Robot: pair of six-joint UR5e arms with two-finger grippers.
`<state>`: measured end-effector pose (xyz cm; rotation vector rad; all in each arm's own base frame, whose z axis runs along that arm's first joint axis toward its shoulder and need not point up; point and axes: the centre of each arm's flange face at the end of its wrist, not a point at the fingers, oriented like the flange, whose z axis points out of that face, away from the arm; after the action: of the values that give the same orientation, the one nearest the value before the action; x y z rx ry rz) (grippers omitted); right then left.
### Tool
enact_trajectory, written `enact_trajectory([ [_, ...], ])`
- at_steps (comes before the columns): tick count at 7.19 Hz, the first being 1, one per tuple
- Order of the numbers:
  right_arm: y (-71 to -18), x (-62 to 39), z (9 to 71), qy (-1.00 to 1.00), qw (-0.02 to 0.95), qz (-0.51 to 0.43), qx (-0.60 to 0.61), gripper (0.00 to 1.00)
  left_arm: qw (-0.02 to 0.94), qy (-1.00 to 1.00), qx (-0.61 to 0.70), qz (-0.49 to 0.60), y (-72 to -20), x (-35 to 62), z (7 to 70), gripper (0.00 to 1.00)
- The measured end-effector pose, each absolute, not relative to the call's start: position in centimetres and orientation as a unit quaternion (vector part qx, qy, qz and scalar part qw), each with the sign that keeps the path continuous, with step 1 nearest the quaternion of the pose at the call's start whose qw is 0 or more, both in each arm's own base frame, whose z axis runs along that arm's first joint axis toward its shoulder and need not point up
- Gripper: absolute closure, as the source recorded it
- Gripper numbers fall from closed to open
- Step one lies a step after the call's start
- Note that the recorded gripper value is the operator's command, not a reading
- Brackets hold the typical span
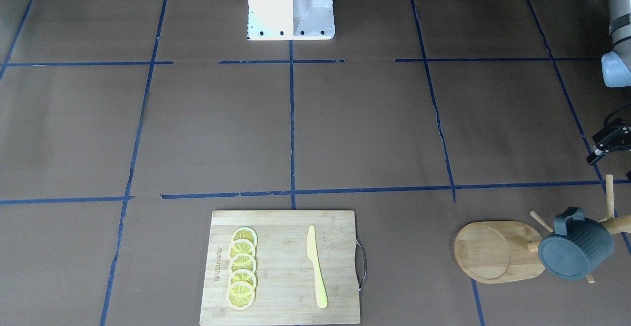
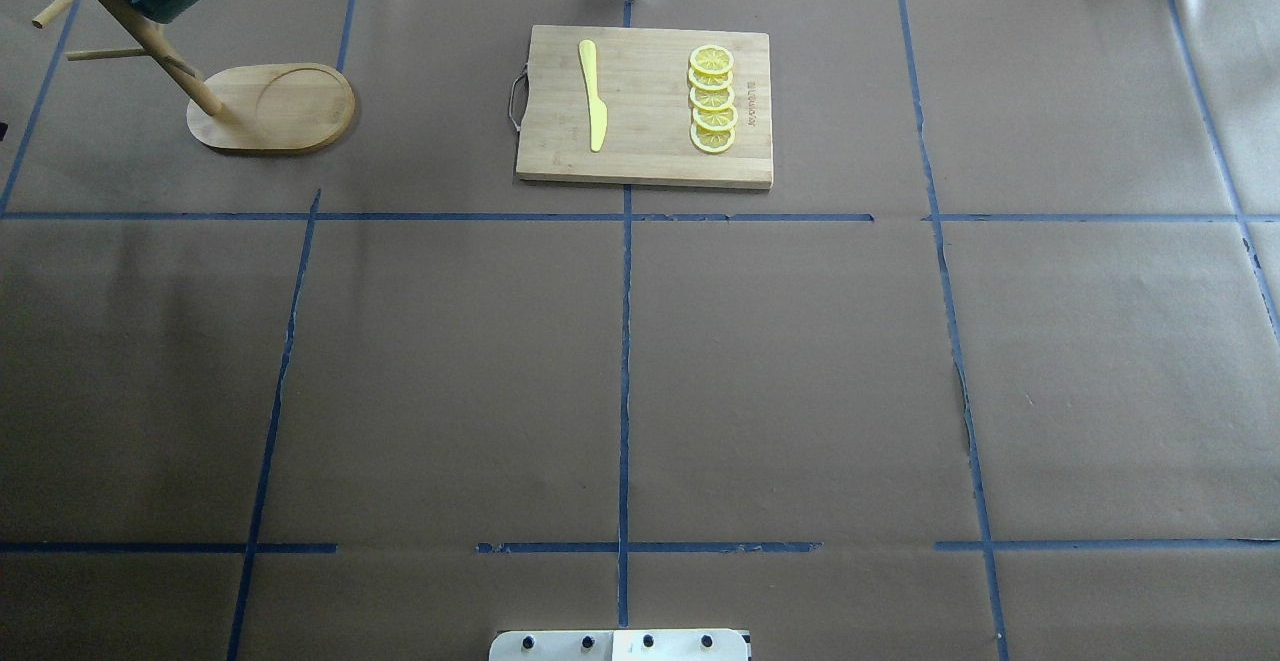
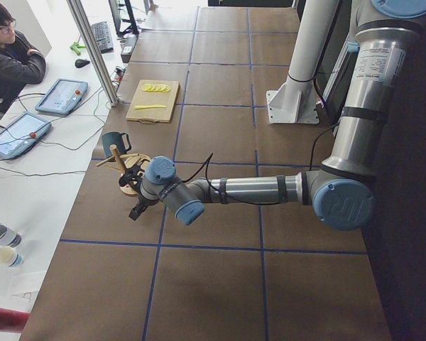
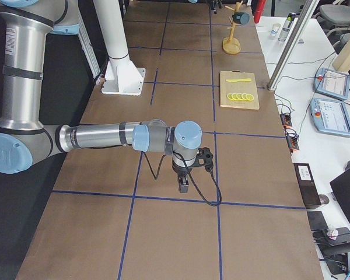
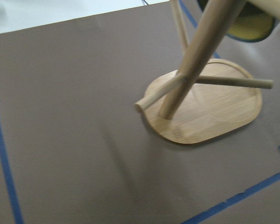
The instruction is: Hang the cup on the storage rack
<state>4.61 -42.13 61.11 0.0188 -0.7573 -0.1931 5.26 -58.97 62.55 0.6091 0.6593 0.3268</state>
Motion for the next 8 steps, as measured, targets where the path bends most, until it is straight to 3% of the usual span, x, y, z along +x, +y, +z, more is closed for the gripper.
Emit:
enact_trajectory([
  [2, -42.1, 4.6, 61.1, -0.369, 0.925, -0.094, 0.009, 0.00, 0.918, 0.191, 0.269, 0.218, -58.6, 2.4, 63.3, 0.00],
  [4, -42.1, 4.6, 61.1, -0.368, 0.925, -0.094, 0.009, 0.00, 0.943, 0.172, 0.193, 0.212, -56.9, -1.0, 63.3, 0.00],
  [8, -42.2, 4.6, 61.1, -0.368, 0.925, -0.095, 0.010, 0.00, 0.928, 0.365, 0.052, 0.050, -52.4, -8.1, 64.6, 0.00],
])
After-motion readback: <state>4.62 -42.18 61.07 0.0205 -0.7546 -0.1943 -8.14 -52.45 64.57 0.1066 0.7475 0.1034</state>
